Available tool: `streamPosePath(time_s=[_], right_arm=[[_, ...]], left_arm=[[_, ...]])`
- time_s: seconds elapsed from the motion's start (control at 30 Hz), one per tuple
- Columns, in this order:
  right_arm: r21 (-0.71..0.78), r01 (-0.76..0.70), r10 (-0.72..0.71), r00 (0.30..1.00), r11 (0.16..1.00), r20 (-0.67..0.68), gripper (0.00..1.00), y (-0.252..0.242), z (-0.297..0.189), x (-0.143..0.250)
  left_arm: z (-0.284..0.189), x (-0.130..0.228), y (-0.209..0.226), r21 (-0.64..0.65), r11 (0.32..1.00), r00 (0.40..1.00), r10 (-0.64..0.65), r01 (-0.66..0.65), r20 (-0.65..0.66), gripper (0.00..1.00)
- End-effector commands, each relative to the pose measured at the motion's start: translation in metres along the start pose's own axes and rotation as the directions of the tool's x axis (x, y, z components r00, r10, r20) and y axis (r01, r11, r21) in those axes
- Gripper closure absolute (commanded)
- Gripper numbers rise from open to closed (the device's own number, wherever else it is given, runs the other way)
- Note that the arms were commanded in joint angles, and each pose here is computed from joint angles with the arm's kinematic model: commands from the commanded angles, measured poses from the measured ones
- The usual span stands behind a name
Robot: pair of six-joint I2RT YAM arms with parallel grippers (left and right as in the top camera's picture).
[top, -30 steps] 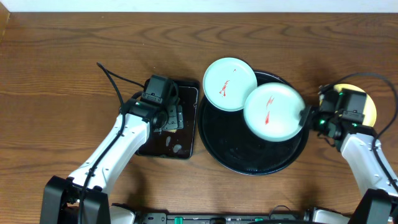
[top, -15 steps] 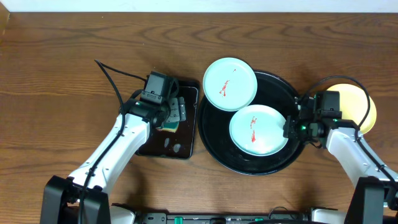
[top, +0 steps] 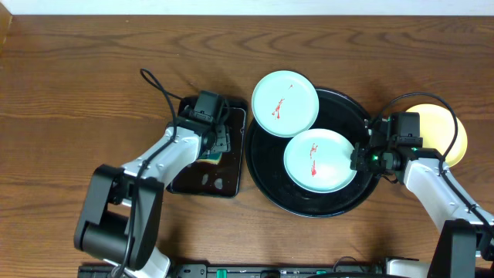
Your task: Clean dirty plates on tray and stack at the side
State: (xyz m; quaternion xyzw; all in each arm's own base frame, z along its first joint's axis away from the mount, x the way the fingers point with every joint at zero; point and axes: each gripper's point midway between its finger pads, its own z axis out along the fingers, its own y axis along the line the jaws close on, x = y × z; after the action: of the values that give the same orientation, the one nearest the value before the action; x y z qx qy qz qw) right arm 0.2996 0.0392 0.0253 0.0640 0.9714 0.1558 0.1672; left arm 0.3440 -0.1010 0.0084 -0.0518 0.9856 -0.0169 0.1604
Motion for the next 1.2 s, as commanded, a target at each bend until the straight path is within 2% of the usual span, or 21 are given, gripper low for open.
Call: streamPosePath(time_s=[0.0,0.03,0.1,0.4,0.43,0.47,0.5,0.53,0.87,0.97,1.03,1.1,1.17], right_arm=[[-0.007,-0.002,0.001,1.0,1.0,-0.003,0.99,0.003,0.002,-0.001],[-0.007,-0.002,0.001,1.0,1.0,-0.003,0.99,0.003,0.002,-0.001],[-0.007,-0.001,0.001,1.0,1.0,-0.003,0.99,0.003,0.002,-0.001],[-0.007,-0.001,0.001,1.0,1.0,-0.003,0.99,0.003,0.002,-0.001],[-0.007,-0.001,0.001,1.0,1.0,-0.003,0.99,0.003,0.002,-0.001],[-0.005,-0.001,0.001,1.0,1.0,-0.003,0.99,0.003,0.002,-0.001],[-0.002,-0.001,0.001,1.0,1.0,-0.003,0.99,0.002,0.002,-0.001],[0.003,-0.001,0.001,1.0,1.0,-0.002,0.99,0.001,0.002,-0.001],[0.005,-0.002,0.002,1.0,1.0,-0.003,0.99,0.001,0.002,-0.001],[0.005,-0.002,0.002,1.0,1.0,-0.005,0.99,0.001,0.002,0.0],[0.005,-0.002,0.002,1.0,1.0,-0.005,0.99,0.001,0.002,0.0],[0.005,-0.002,0.002,1.0,1.0,-0.005,0.99,0.001,0.002,0.0],[0.005,-0.002,0.002,1.0,1.0,-0.005,0.99,0.001,0.002,0.0]], left_arm=[[0.008,0.003,0.005,-0.026,1.0,1.0,0.011,-0.011,-0.012,0.47],[0.009,0.003,0.006,-0.032,0.999,1.0,0.011,-0.012,-0.014,0.58],[0.009,0.003,0.008,-0.043,0.999,1.0,0.011,-0.012,-0.014,0.92],[-0.014,-0.007,0.007,-0.031,1.0,0.999,0.007,-0.006,0.04,0.93],[-0.019,-0.008,0.007,-0.028,1.0,0.999,0.006,-0.005,0.048,0.78],[-0.026,-0.01,0.007,-0.023,1.0,0.998,0.005,-0.003,0.058,0.37],[-0.028,-0.01,0.007,-0.021,1.0,0.998,0.004,-0.003,0.063,0.22],[-0.032,-0.011,0.007,-0.018,1.0,0.998,0.003,-0.002,0.069,0.15],[-0.024,-0.01,0.007,-0.025,1.0,0.998,0.005,-0.003,0.057,0.14],[-0.016,-0.011,0.01,-0.051,0.999,0.998,0.006,-0.003,0.06,0.2],[-0.01,-0.01,0.011,-0.059,0.998,0.999,0.007,-0.004,0.054,0.29],[-0.003,-0.007,0.012,-0.066,0.998,0.999,0.009,-0.006,0.037,0.42],[0.002,-0.004,0.013,-0.072,0.997,1.0,0.01,-0.008,0.022,0.61]])
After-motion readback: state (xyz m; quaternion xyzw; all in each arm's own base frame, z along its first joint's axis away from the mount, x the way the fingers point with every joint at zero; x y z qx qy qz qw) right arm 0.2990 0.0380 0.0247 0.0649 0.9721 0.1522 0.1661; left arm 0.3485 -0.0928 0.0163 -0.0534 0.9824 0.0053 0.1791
